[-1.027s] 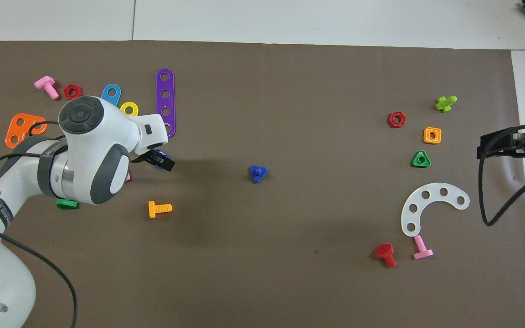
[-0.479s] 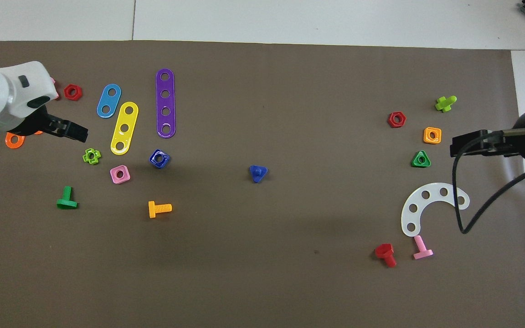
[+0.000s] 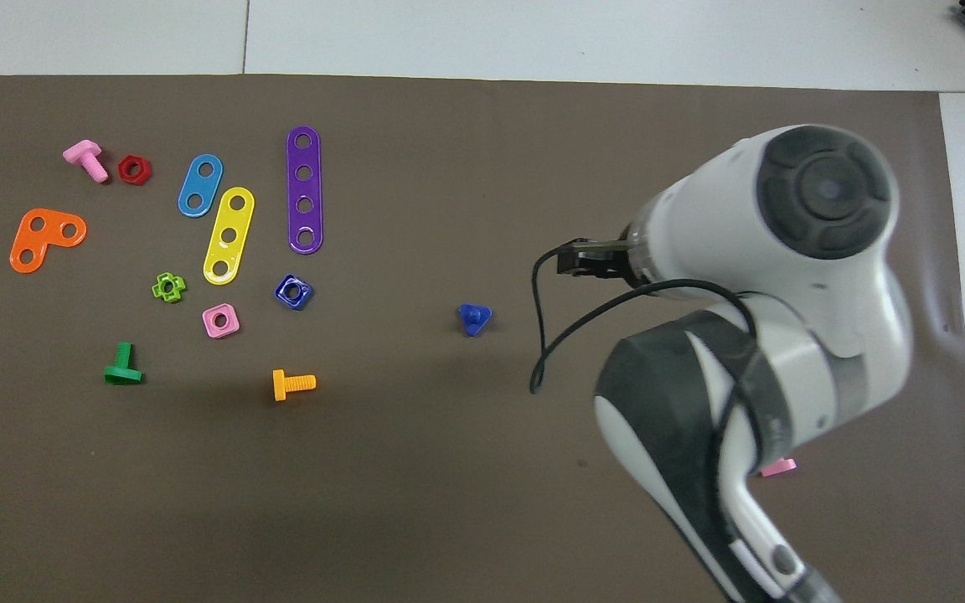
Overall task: Unscrew and place screws in storage area
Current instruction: 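Move the right gripper down onto the blue bolt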
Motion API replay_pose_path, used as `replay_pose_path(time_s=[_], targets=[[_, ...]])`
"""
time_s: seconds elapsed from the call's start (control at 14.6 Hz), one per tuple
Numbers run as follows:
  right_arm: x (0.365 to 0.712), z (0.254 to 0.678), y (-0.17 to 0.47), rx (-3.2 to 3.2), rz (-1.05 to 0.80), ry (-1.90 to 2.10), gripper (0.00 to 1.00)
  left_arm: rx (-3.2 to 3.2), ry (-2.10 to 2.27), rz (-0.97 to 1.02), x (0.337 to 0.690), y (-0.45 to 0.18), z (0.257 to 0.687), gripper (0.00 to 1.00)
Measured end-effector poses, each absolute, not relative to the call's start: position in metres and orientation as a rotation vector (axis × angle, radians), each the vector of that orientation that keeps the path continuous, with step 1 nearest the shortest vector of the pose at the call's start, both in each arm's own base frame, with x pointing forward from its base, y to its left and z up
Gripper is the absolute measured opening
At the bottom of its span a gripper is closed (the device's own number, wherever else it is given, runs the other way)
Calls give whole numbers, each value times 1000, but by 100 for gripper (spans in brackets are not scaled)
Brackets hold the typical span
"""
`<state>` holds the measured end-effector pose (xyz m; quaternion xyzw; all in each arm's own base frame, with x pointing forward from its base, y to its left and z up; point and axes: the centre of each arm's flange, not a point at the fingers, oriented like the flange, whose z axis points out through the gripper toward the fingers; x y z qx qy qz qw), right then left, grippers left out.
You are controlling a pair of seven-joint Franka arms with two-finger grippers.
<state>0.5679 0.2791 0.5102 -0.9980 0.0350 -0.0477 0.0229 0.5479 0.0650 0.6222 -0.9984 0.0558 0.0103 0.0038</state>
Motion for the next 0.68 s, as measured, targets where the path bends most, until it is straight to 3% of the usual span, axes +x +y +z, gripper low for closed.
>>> replay_pose_path(time_s=[0.48,0.68], targets=[[556,353,428,-3082,-161,101,100,-3128,88,53,548,-5,638,100],[551,326,435,-3132,-143,54,100,-3127,97,43,548,-11,637,100]])
